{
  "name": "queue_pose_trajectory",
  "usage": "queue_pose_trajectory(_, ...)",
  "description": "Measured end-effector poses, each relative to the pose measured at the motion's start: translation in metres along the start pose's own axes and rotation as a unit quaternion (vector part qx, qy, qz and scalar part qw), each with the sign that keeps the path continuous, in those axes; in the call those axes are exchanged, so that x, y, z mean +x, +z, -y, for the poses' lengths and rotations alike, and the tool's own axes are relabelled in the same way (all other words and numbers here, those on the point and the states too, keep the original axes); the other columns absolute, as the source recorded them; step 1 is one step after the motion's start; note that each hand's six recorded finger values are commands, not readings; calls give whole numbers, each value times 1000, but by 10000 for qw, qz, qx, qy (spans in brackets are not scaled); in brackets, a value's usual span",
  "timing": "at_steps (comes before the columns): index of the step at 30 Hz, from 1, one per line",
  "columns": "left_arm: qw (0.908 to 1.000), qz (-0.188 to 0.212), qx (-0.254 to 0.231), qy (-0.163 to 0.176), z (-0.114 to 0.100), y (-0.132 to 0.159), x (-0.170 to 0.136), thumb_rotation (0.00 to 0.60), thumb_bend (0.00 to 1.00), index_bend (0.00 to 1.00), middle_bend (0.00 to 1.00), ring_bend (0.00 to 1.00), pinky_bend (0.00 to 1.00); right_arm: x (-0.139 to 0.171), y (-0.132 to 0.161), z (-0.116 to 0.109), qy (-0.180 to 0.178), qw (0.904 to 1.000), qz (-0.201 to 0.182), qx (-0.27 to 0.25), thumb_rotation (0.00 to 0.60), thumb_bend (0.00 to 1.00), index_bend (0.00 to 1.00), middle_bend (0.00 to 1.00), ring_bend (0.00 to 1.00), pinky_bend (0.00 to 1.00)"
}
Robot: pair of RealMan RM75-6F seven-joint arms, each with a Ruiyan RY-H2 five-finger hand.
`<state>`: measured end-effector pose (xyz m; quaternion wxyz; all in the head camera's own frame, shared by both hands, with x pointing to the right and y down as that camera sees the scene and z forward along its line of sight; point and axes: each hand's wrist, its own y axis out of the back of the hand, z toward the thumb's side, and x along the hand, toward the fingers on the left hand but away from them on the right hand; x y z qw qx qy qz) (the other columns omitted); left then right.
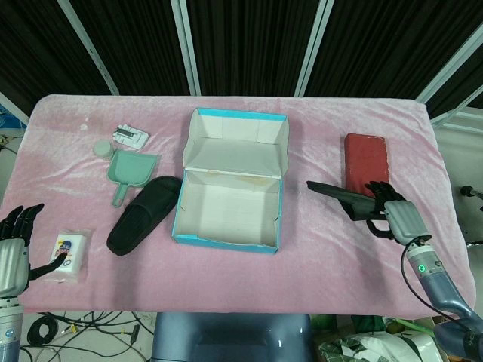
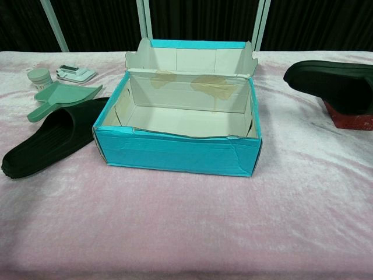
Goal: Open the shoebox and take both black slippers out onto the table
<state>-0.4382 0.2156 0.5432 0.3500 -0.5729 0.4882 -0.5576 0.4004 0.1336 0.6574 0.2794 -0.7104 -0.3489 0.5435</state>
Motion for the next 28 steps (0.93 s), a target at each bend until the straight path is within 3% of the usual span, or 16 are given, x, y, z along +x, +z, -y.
queue_pose_trajectory(6,9990,-118,410,-115,5,-12,1,600,0,120,151,62,131,19,18,-13,-245,9996,-170,-14,600,258,0,0,0,183)
queue_pose_trajectory(13,9989,-350,224,-208,7,-29,-11,600,0,120,154,62,103,51,27,-40,-967,9950,-244,-92,600,258,0,0,0,183)
queue_pose_trajectory(18,9989,-358,90,-305,9,-39,-22,600,0,120,154,62,95,76,16,-54,-1483,9887,175,116,600,261,0,0,0,183)
queue_pose_trajectory(23,9984,-381,44,-424,12,-51,-36,600,0,120,157,62,89,101,0,-44,-1482,9868,641,101,600,261,0,0,0,183)
queue_pose_trajectory(28,9989,-311,-179,-304,6,-53,-48,600,0,120,160,62,76,125,-8,-31,-1461,9852,897,83,600,261,0,0,0,183)
